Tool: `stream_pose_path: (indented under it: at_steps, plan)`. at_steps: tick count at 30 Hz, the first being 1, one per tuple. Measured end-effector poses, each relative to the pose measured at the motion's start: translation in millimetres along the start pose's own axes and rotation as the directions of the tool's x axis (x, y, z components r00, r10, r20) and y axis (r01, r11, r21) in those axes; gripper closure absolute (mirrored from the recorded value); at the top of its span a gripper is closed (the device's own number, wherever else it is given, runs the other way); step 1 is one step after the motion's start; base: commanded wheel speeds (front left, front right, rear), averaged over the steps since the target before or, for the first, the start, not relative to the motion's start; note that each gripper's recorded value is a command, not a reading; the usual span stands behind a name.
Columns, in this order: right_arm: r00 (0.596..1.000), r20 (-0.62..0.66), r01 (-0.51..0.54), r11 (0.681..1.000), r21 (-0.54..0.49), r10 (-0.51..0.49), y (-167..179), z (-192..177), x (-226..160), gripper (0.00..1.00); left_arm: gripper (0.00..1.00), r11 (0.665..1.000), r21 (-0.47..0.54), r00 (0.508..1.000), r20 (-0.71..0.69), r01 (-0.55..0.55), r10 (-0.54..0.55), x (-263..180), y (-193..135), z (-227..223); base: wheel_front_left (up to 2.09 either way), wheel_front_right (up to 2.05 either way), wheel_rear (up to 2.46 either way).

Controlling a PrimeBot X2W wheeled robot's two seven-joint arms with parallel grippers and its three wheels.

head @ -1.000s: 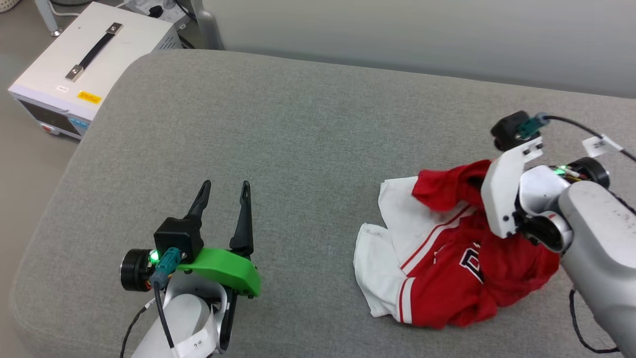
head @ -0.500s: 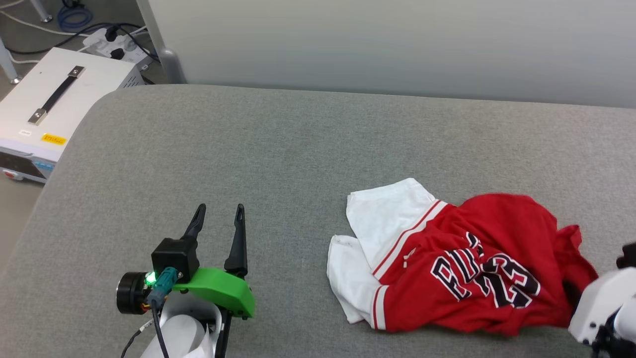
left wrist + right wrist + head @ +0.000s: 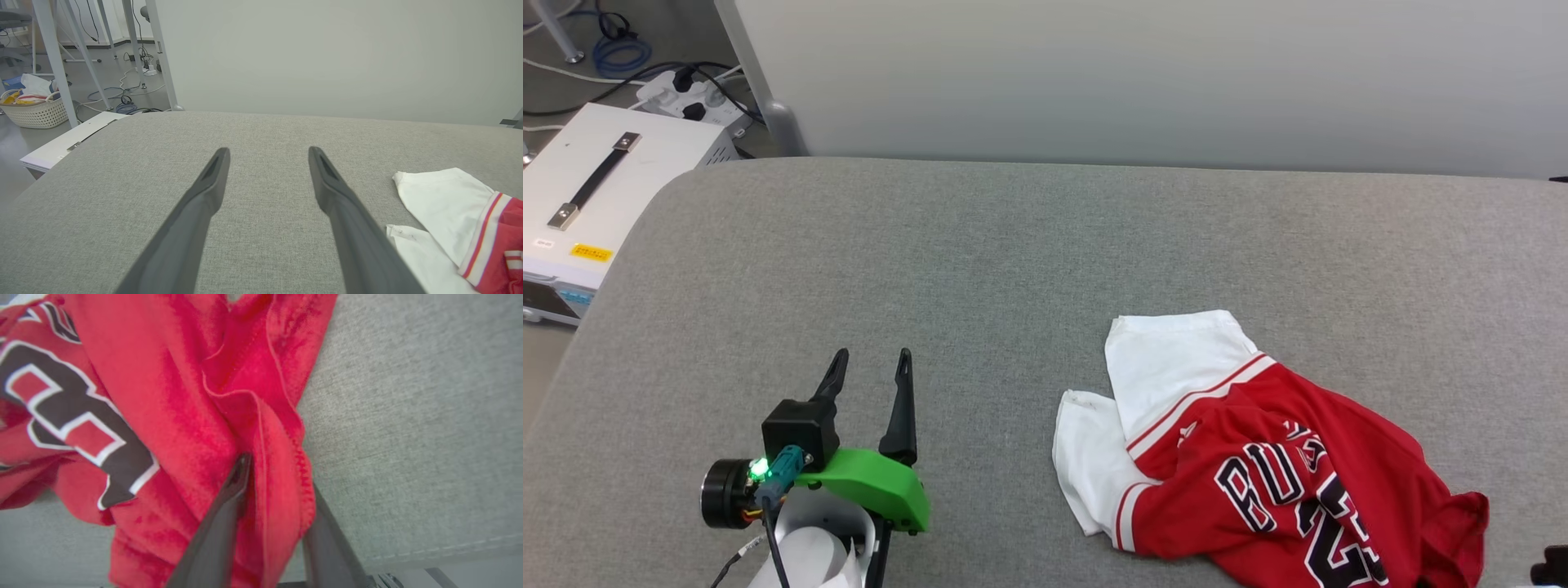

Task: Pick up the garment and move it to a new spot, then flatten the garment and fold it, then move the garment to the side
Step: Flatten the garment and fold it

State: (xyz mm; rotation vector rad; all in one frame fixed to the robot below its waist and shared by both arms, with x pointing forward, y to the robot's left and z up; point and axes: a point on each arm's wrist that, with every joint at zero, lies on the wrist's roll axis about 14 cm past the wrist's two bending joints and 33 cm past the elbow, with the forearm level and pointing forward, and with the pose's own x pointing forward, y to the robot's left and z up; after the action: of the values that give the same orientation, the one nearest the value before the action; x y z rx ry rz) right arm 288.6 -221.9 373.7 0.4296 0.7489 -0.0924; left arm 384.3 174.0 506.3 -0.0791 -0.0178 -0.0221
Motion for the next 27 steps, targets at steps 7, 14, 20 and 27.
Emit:
stream_pose_path:
  at_steps: [7,14,20,27]
  plan:
    - [0.938,0.345,-0.015,0.999,-0.049,0.031,12.0,57.9,-13.5,0.00,0.00,1.000,-0.004,1.000,-0.006,-0.010,0.010,-4.5,0.7,-0.3,0.00,0.00,0.00]
    - [0.870,0.477,-0.071,0.989,-0.127,0.123,45.4,102.0,-8.9,0.00,0.00,1.000,0.002,1.000,0.000,-0.028,0.028,-2.6,5.6,1.7,0.00,0.00,0.00]
    - [0.908,0.358,-0.128,0.957,-0.259,0.218,77.0,127.6,25.3,0.00,0.00,0.999,0.001,0.999,-0.019,-0.038,0.038,0.2,8.7,-5.0,0.00,0.00,0.00]
    - [0.959,-0.123,-0.283,0.845,-0.454,0.255,130.0,106.2,79.3,0.00,0.00,0.999,-0.010,0.999,0.005,-0.052,0.052,15.3,12.6,0.6,0.00,0.00,0.00]
